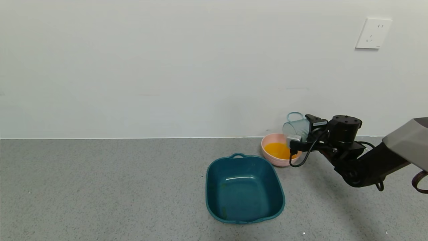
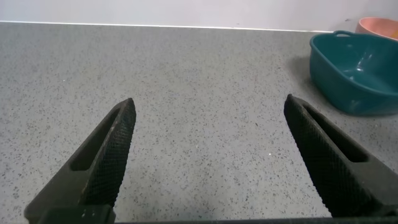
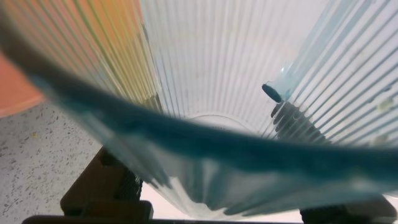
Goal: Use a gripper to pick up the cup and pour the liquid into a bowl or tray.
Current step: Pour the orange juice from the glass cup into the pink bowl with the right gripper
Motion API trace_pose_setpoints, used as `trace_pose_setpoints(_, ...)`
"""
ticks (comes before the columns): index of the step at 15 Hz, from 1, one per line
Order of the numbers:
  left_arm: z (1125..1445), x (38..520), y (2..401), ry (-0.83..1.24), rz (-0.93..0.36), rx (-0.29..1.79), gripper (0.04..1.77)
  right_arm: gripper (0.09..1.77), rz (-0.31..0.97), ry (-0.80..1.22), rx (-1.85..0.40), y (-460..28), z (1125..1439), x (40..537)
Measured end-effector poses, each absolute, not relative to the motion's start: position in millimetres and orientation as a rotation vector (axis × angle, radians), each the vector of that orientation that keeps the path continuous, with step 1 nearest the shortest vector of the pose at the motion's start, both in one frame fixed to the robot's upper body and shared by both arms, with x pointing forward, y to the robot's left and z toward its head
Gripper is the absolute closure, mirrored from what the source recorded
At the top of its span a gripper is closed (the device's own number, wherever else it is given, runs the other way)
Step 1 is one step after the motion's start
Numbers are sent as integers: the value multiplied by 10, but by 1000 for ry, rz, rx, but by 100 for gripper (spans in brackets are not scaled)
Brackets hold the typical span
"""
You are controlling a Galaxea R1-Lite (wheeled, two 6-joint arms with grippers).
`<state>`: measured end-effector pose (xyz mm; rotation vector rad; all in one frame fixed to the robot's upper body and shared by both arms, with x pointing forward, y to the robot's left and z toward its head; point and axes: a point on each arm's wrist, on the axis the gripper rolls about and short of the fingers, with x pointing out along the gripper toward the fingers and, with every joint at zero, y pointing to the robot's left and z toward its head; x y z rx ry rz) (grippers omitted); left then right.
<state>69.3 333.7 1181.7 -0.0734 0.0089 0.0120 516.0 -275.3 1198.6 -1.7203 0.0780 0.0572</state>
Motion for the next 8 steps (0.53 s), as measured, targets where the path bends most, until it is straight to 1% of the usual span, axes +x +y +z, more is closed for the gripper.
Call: trace_pose_setpoints(8, 11817, 693, 3337, 9, 12, -73, 9, 52, 40, 88, -1751, -2661, 12011, 5139)
